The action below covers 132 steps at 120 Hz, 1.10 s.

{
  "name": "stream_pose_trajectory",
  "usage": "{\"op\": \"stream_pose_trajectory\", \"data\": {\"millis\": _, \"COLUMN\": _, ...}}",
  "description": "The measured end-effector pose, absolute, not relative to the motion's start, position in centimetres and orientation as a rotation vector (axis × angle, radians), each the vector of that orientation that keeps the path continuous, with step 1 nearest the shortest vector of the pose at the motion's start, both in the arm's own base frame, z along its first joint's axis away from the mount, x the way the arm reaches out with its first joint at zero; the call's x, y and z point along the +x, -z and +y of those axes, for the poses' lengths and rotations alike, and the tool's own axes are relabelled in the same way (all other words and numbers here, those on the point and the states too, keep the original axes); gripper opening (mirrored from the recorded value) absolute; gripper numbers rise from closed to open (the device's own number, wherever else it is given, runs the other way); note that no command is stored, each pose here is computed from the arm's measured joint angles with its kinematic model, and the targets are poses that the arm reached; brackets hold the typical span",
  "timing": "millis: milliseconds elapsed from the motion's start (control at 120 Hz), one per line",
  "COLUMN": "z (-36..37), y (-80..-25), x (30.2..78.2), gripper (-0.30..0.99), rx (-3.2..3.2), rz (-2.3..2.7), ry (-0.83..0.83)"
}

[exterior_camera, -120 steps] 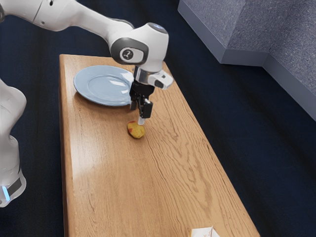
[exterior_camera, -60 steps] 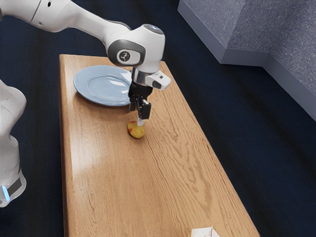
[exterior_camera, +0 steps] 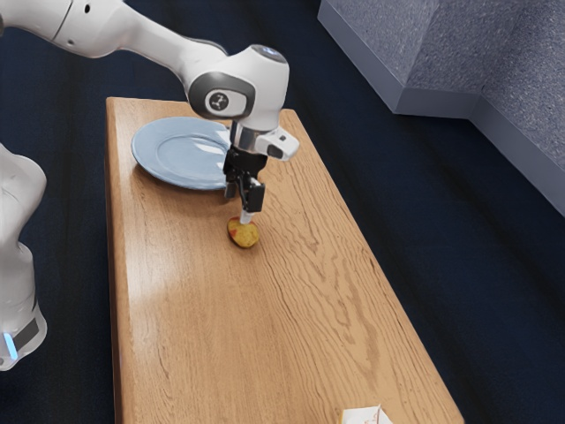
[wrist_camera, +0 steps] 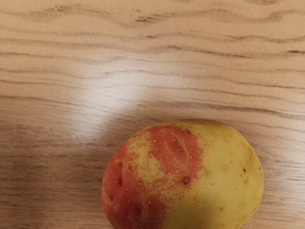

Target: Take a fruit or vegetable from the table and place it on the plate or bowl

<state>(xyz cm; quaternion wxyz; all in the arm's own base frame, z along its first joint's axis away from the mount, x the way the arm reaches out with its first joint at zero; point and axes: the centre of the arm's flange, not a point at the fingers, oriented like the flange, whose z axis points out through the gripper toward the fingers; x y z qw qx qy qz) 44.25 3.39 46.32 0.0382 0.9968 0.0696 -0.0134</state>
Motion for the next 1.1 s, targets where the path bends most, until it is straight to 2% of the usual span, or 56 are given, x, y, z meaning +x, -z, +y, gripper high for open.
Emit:
{"op": "stream_pose_trajectory", "data": {"millis": 683, "z": 2.1, "y": -41.8, "x": 46.0, "gripper": 0.69, "rx": 3.088, "rz": 0.215, "ry": 0.116}}
{"op": "stream_pose_trajectory", "data": {"millis": 1100, "z": 1.9, "y": -41.3, "x": 46.3, "gripper": 0.69, "rx": 3.081, "rz": 0.227, "ry": 0.108}}
